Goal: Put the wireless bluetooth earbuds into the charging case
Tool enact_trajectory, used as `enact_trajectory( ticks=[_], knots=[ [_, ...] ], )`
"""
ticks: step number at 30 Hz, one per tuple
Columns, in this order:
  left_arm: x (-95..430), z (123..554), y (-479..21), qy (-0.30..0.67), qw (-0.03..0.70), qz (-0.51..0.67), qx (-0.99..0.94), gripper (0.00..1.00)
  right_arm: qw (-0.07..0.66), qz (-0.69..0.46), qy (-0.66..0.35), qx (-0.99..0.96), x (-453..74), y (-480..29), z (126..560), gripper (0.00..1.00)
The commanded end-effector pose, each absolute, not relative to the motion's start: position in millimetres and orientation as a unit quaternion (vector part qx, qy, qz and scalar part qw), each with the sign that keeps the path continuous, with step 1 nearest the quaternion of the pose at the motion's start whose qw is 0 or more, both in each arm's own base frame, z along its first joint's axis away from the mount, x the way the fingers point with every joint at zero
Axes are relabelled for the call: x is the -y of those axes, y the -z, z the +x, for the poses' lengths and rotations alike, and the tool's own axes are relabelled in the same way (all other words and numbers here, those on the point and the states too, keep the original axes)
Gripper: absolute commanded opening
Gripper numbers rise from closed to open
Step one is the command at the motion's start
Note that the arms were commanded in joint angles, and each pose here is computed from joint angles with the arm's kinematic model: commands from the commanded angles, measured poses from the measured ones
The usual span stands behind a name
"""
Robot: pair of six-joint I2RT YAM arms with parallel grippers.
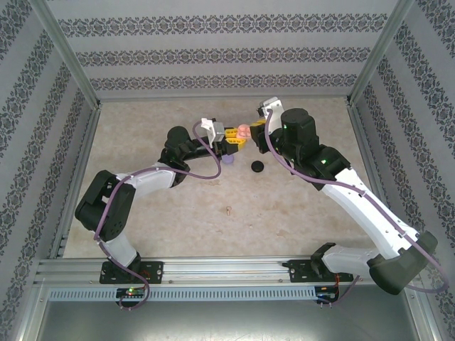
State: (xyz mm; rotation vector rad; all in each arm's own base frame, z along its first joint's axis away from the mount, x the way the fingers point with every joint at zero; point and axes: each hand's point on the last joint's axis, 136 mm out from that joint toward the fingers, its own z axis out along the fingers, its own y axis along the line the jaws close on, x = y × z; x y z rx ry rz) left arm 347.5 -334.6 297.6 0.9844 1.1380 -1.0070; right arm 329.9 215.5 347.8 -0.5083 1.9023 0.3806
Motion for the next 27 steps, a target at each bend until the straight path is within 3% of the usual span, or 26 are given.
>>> enact_trajectory(
  ticks=[1, 27],
  knots=[
    [342.7, 331.5, -315.6, 0.446, 0.628, 0.457, -0.445, 0.00, 0.551, -0.222, -0.184, -0.783, -222.5, -358.5, 323.6, 0.18],
    [339.0, 319.4, -333.1, 0.439, 0.638, 0.469, -0.425, 0.00, 0.519, -0.237, -0.206, -0.795, -241.1, -337.6, 318.2, 0.17]
  ],
)
